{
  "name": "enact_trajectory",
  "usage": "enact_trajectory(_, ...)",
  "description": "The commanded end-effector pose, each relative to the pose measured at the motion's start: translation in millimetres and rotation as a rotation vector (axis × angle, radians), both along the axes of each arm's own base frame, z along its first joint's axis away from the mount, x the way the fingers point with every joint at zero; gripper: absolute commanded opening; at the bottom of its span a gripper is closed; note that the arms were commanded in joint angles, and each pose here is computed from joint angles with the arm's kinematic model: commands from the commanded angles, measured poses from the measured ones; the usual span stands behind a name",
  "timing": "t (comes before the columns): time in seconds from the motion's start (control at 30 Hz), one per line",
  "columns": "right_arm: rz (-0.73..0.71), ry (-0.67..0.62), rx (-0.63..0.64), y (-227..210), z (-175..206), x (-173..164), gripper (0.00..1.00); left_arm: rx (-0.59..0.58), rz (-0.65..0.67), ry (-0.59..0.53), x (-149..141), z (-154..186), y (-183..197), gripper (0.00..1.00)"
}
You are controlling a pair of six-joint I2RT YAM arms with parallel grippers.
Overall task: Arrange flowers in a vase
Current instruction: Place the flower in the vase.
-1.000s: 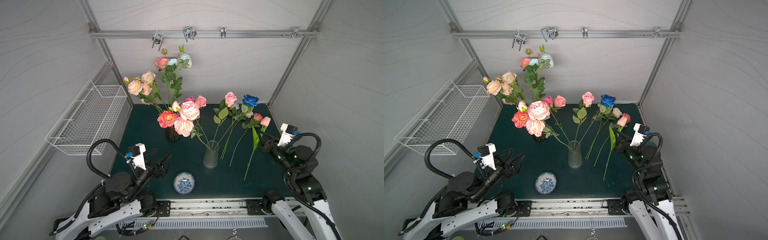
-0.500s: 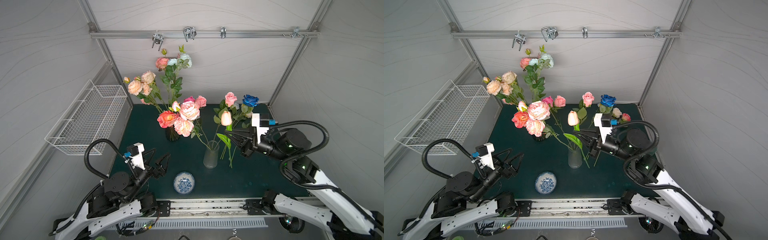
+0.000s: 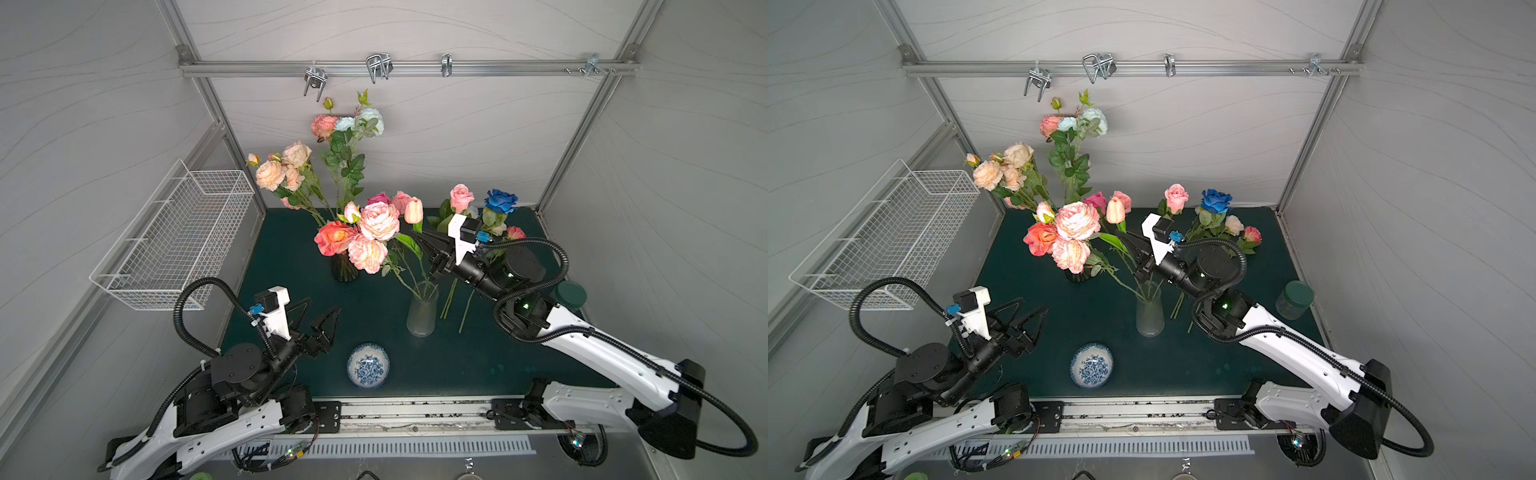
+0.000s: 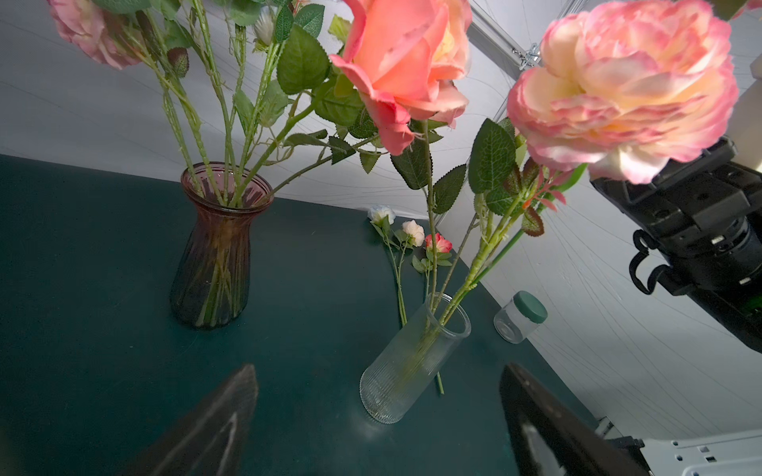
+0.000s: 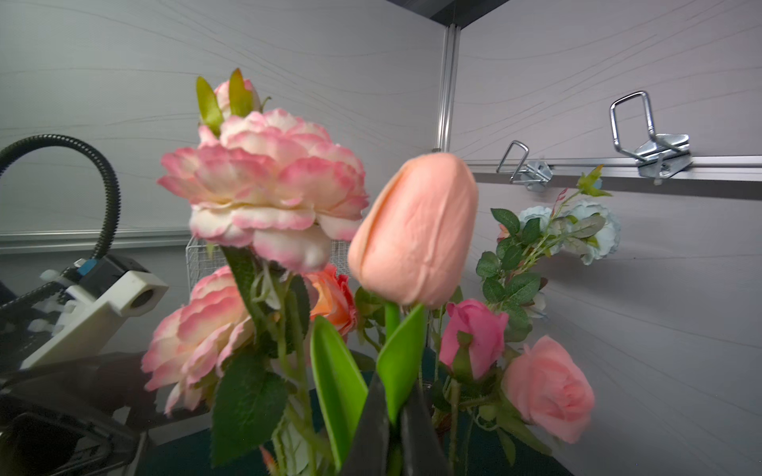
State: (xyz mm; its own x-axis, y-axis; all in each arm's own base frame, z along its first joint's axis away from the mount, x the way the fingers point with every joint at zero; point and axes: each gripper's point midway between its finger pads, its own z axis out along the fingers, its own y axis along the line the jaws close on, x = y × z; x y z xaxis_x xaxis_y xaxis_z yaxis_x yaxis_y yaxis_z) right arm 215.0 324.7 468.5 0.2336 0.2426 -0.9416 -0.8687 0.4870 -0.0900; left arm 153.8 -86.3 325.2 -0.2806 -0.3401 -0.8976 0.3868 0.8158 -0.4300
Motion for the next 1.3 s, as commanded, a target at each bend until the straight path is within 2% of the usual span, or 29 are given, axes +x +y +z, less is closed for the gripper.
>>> enact_trajectory(0.0, -0.023, -0.012, 0.093, -11.0, 12.0, 8.6, 0.0, -0.032, 0.025, -0.009, 1.4, 11.9, 4.7, 0.94)
enact_trajectory(0.3, -0.018, 0.148, 0.061, -15.9, -49.3, 10.9, 0.0, -0.03, 0.028, -0.014, 2.5, 12.1, 3.5, 0.94)
enact_trajectory(0.33, -0.018, 0.167, 0.057, -17.4, -57.2, 9.8, 0.05, -0.032, 0.026, -0.015, 2.5, 13.3, 3.0, 0.94)
enact_trajectory(0.37, -0.021, 0.185, 0.053, -19.0, -63.8, 9.0, 0.15, -0.032, 0.023, -0.016, 2.5, 13.9, 2.1, 0.94)
enact_trajectory(0.43, -0.017, 0.207, 0.049, -22.8, -72.2, 2.3, 0.43, -0.03, 0.016, -0.016, 2.6, 14.6, -0.2, 0.94)
enact_trajectory(0.47, -0.006, 0.216, 0.043, -24.1, -73.8, -3.6, 0.5, -0.029, 0.012, -0.016, 2.4, 14.9, -1.1, 0.94)
enact_trajectory(0.57, -0.003, 0.229, 0.012, -28.8, -75.8, -19.1, 0.6, -0.028, 0.004, -0.02, 2.4, 17.0, -3.6, 0.94)
enact_trajectory(0.77, -0.014, 0.367, 0.045, -65.9, -85.2, -38.7, 0.68, -0.026, -0.005, -0.029, 2.4, 19.8, -6.1, 0.94)
enact_trajectory(0.9, -0.033, 0.466, 0.03, -100.8, -103.7, -58.3, 0.68, -0.024, -0.007, -0.036, 2.2, 20.1, -6.2, 0.94)
enact_trajectory(1.2, -0.298, 0.755, -0.114, -166.7, -204.8, -61.3, 0.63, -0.015, -0.008, -0.055, 3.5, 20.0, -8.7, 0.95)
enact_trajectory(1.27, -0.415, 0.832, -0.119, -180.3, -226.4, -51.5, 0.61, -0.013, -0.008, -0.055, 3.8, 19.9, -9.3, 0.95)
